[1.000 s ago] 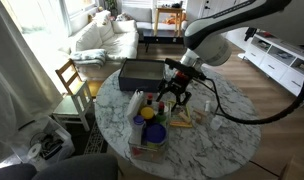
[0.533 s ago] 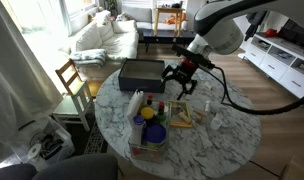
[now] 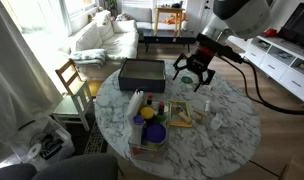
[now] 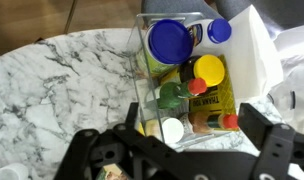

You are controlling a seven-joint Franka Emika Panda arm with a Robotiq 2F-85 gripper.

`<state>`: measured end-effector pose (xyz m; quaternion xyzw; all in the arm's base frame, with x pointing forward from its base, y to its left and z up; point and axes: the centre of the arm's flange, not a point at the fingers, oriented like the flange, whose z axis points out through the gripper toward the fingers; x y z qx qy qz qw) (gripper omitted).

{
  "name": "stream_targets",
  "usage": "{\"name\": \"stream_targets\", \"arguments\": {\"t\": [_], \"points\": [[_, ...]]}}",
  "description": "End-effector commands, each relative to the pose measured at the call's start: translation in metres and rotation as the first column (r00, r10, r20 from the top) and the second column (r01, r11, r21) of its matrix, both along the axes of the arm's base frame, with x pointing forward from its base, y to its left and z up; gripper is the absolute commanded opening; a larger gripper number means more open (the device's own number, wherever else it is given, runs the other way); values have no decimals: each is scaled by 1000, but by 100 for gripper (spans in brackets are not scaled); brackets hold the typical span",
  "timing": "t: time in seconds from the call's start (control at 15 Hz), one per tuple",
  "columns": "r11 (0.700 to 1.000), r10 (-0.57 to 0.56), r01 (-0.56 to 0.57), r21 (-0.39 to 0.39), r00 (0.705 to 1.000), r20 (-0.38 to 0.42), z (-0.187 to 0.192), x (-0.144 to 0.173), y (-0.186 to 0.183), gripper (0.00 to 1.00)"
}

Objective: Take the block off the green bottle then put the green bottle in the clear box

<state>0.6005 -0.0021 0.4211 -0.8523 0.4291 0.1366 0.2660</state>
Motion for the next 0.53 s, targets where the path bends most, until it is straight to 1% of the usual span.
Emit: {"name": "stream_targets", "arguments": {"t": [0.0,0.13,0.33,0.47], "points": [[989,141,-134,-63,981,130,23,-41,-3,100],[977,211,-197,-86,955,206,36,-50,-4,100],[954,300,-274,-126,898,322,50,-60,-5,100],[942,335,-301,-148,867,370,56,-65,-6,100]]}}
